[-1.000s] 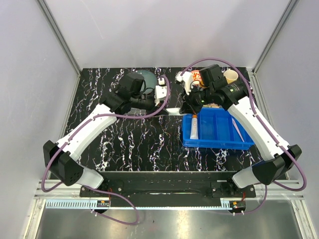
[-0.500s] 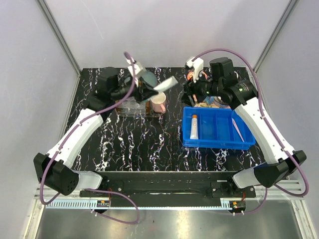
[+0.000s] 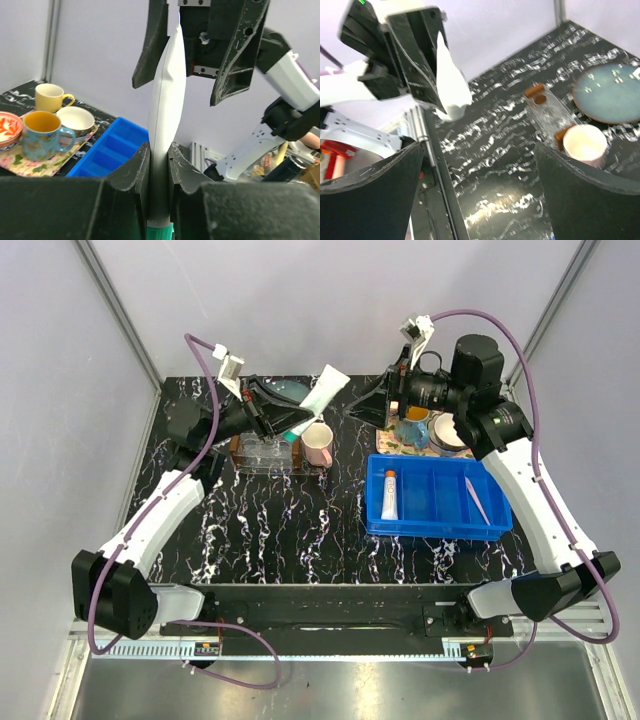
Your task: Prepare toiletry sets of a toothbrush and toothpaste on the tray
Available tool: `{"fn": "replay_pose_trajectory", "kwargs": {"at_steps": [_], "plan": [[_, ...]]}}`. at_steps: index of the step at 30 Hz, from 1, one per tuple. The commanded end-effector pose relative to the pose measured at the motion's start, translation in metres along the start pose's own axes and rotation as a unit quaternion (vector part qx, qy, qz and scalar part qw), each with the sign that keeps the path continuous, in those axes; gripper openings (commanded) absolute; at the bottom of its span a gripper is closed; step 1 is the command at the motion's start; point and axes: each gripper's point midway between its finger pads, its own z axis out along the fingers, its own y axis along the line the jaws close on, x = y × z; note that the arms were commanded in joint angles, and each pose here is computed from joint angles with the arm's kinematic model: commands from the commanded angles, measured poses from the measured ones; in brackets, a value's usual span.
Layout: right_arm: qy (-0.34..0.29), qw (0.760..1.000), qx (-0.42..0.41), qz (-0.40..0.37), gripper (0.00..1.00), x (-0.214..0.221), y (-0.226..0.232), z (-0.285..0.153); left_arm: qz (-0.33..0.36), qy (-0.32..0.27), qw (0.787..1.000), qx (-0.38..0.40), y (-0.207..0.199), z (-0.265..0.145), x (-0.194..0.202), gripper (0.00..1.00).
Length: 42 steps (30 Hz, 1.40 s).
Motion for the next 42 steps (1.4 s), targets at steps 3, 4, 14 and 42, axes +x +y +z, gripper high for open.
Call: {"fn": "replay_pose_trajectory", "kwargs": {"at_steps": [3,4,14,42], "plan": [[-0.043,0.994,-0.099,0.028,0.98,-0.034,0.035,0.007,0.006,-0.074,0.993,0.095,-0.053,-0.003,-0.035,0.0],[-0.044,0.993,-0.102,0.029,0.98,-0.035,0.035,0.008,0.003,-0.075,0.992,0.097,-0.054,-0.002,-0.035,0.0],[-0.045,0.99,-0.13,0.027,0.85,-0.038,0.048,0.021,-0.007,-0.085,0.993,0.081,-0.045,0.007,-0.031,0.0],[-0.016,0.986,-0.165,0.035,0.26,-0.013,0.055,0.045,-0.02,-0.086,0.993,0.08,-0.036,0.013,-0.029,0.0]]}}
